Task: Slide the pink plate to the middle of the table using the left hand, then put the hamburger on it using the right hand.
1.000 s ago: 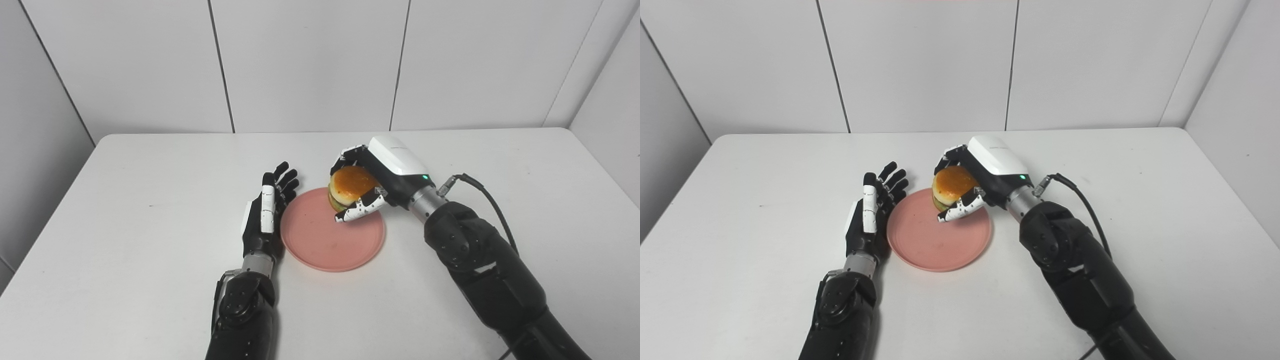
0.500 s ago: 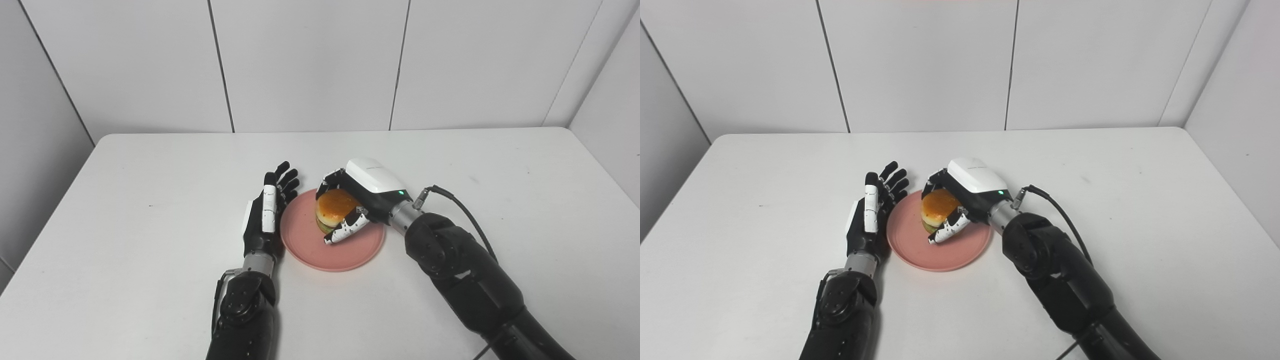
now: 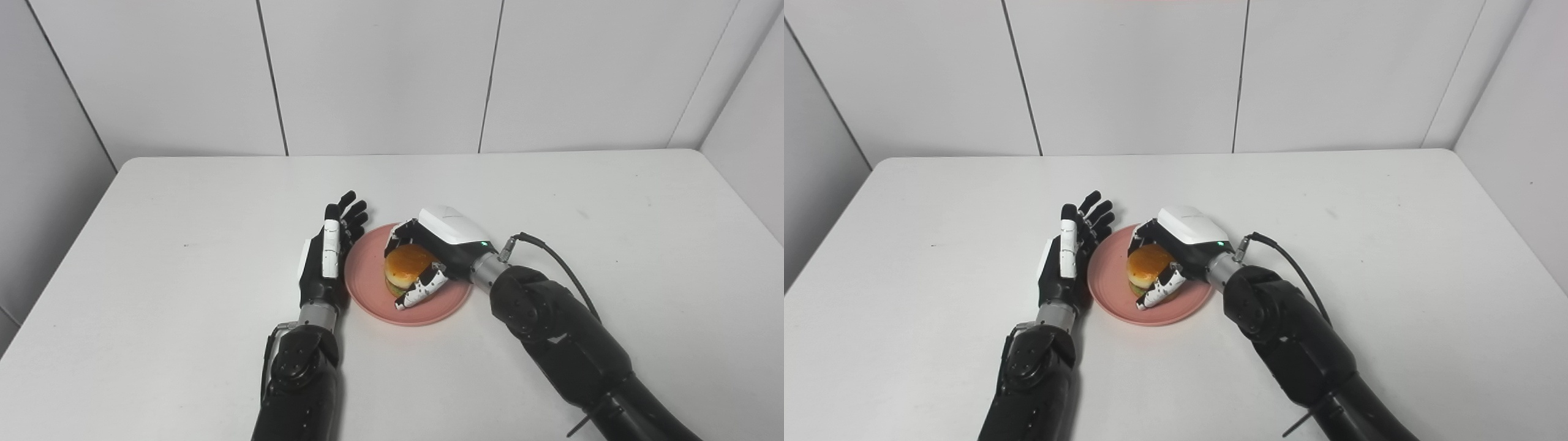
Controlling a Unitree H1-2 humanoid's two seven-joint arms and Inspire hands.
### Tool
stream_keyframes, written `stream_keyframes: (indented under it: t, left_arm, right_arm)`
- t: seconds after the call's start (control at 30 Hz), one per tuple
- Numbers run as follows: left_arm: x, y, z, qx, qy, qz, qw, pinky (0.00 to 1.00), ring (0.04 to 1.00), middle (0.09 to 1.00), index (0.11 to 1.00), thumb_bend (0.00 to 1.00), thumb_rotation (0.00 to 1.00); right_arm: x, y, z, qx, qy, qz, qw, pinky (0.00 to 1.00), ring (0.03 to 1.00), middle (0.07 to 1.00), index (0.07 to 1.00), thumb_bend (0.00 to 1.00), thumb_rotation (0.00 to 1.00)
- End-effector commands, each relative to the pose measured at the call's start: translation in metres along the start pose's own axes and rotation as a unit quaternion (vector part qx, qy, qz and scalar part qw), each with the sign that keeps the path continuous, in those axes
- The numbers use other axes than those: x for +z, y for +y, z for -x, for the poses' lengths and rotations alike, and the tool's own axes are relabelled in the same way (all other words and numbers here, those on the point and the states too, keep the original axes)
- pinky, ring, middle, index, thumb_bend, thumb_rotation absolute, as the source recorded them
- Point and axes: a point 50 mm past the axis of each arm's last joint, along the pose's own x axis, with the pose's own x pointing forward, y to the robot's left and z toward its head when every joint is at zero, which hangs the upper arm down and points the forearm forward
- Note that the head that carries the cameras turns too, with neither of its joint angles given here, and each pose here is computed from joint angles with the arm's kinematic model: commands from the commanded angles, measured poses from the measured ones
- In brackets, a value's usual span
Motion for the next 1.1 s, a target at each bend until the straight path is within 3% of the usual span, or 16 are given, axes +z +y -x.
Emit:
stream_keyframes:
  t: [0.0, 0.03, 0.07, 0.2, 0.3, 0.53, 0.7, 0.8, 1.07]
  left_arm:
    - [0.004, -0.004, -0.001, -0.008, 0.000, 0.007, 1.000, 0.91, 0.888, 0.870, 0.856, 0.85, 0.97]
    - [0.005, -0.004, -0.001, -0.012, 0.001, 0.010, 1.000, 0.91, 0.897, 0.881, 0.866, 0.85, 0.97]
    - [0.005, -0.004, -0.001, -0.019, 0.001, 0.012, 1.000, 0.93, 0.921, 0.910, 0.894, 0.84, 0.98]
    - [0.007, -0.005, -0.001, -0.030, -0.003, 0.022, 0.999, 0.94, 0.944, 0.946, 0.942, 0.82, 0.98]
    - [0.006, -0.005, 0.000, -0.022, -0.001, 0.023, 0.999, 0.94, 0.922, 0.921, 0.913, 0.84, 0.97]
    - [0.007, -0.004, -0.002, -0.027, 0.004, 0.022, 0.999, 0.97, 0.938, 0.933, 0.919, 0.85, 0.99]
    - [0.007, -0.003, -0.002, -0.023, 0.004, 0.019, 1.000, 0.96, 0.930, 0.926, 0.911, 0.85, 0.98]
    - [0.008, -0.003, -0.002, -0.021, 0.004, 0.016, 1.000, 0.96, 0.922, 0.916, 0.902, 0.86, 0.98]
    - [0.009, -0.003, -0.001, -0.012, -0.004, 0.014, 1.000, 0.89, 0.906, 0.901, 0.891, 0.84, 0.96]
  right_arm:
    - [0.010, -0.016, -0.004, -0.045, -0.042, 0.024, 0.998, 0.37, 0.478, 0.533, 0.509, 0.52, 0.08]
    - [0.009, -0.015, -0.002, -0.048, -0.047, 0.029, 0.997, 0.45, 0.565, 0.618, 0.550, 0.54, 0.17]
    - [0.009, -0.015, -0.001, -0.048, -0.051, 0.035, 0.997, 0.53, 0.663, 0.702, 0.687, 0.63, 0.33]
    - [0.009, -0.016, 0.004, -0.055, -0.065, 0.046, 0.995, 0.64, 0.777, 0.811, 0.787, 0.70, 0.51]
    - [0.013, -0.017, 0.010, -0.065, -0.077, 0.050, 0.994, 0.73, 0.845, 0.888, 0.845, 0.73, 0.62]
    - [0.013, -0.015, 0.018, -0.080, -0.098, 0.057, 0.990, 0.76, 0.903, 0.950, 0.895, 0.72, 0.74]
    - [0.013, -0.015, 0.022, -0.084, -0.102, 0.058, 0.990, 0.85, 0.955, 0.982, 0.928, 0.72, 0.81]
    - [0.012, -0.015, 0.025, -0.091, -0.102, 0.051, 0.989, 0.91, 0.987, 0.999, 0.969, 0.73, 0.93]
    - [0.004, -0.012, 0.034, -0.157, -0.086, -0.074, 0.981, 0.87, 0.999, 1.000, 1.000, 0.76, 1.00]
